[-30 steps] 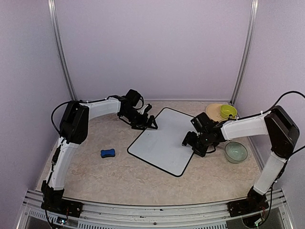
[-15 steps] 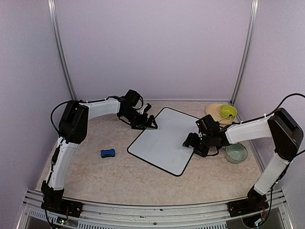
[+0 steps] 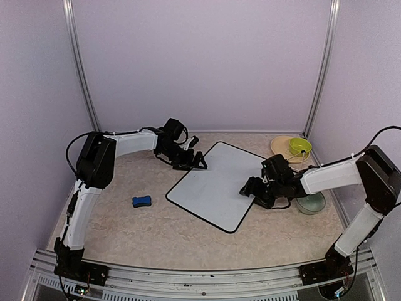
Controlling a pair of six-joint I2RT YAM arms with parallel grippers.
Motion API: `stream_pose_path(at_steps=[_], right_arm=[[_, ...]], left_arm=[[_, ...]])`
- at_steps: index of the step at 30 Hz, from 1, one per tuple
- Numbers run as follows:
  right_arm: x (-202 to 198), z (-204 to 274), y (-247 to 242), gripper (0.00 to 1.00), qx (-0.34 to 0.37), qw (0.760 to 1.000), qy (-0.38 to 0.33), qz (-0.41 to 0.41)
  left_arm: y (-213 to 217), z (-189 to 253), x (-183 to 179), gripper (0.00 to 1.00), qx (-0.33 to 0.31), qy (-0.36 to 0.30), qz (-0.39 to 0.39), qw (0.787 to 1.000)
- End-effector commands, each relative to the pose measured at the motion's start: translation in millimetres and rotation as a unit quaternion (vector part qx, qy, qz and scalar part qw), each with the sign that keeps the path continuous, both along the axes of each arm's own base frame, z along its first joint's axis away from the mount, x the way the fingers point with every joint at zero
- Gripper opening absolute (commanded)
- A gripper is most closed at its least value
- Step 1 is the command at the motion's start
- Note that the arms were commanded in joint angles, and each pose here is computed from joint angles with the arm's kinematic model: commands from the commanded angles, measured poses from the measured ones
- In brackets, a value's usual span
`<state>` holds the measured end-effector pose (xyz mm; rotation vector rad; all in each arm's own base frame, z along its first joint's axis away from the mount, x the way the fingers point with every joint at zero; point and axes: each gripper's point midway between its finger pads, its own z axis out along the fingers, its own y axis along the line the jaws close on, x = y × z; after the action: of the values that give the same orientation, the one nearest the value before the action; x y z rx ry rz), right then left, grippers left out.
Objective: Erase the whiteboard
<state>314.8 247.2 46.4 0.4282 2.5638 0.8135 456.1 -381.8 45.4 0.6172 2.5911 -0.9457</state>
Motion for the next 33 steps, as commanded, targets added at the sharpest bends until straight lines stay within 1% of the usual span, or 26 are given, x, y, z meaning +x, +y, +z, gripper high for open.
stream_pose_path(at_steps=[1, 15, 26, 33], right_arm=[[26.3, 129.8, 64.5, 0.75, 0.173, 0.965, -0.180, 0.077], [33.4, 149.2, 68.2, 0.75, 0.187, 0.959, -0.197, 0.075], [36.4, 174.4, 71.3, 0.75, 0.195, 0.950, -0.227, 0.084], [38.1, 179.0, 71.9, 0.75, 0.195, 0.949, -0.234, 0.085]], left_arm=[[-46.8, -6.4, -76.5, 0.99, -0.055, 0.099, -0.091, 0.989], [-42.5, -8.1, -78.3, 0.99, -0.051, 0.100, -0.088, 0.990], [-40.1, -7.6, -79.0, 0.99, -0.053, 0.099, -0.089, 0.990], [-34.8, -8.1, -77.0, 0.99, -0.051, 0.101, -0.082, 0.990]])
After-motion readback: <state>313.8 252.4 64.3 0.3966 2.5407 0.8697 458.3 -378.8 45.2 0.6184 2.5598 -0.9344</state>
